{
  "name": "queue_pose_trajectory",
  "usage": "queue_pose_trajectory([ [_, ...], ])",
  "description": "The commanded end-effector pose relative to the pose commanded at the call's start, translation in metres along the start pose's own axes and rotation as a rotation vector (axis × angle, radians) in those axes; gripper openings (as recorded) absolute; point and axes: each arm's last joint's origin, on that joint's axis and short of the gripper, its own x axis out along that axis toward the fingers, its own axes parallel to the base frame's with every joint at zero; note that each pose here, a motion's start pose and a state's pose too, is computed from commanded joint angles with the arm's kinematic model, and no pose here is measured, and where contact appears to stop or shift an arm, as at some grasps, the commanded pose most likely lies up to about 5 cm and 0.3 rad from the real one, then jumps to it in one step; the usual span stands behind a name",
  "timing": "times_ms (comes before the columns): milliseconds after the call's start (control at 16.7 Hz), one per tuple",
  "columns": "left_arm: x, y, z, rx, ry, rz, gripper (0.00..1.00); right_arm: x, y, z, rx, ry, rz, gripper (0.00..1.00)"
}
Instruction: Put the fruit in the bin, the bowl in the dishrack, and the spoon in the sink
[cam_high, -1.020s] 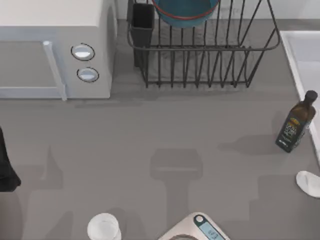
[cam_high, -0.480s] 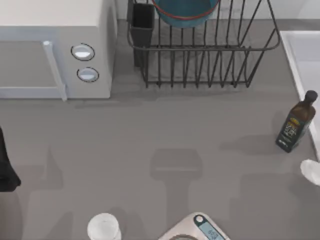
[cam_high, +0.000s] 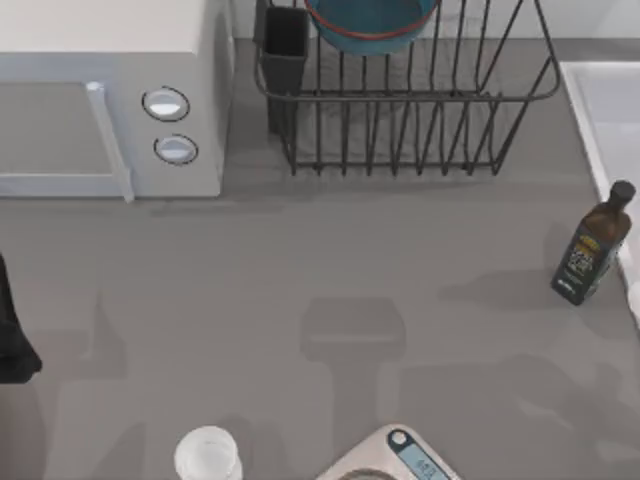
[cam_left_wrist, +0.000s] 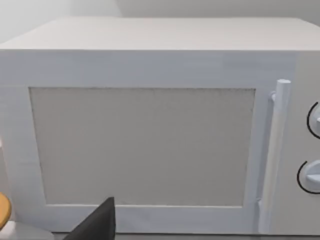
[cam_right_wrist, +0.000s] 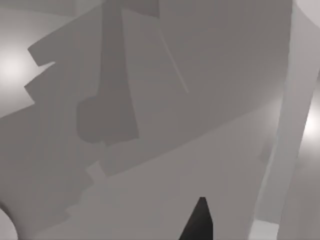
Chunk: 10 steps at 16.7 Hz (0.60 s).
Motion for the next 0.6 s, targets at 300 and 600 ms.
queue_pose_trajectory([
  [300, 0.000, 0.000, 0.000, 0.000, 0.000, 0.000, 1.00, 0.001, -0.002, 0.000, 0.008, 0.004, 0.006, 0.00],
  [600, 0.000, 0.000, 0.000, 0.000, 0.000, 0.000, 1.00, -0.015, -0.044, 0.000, 0.108, 0.041, 0.062, 0.00],
])
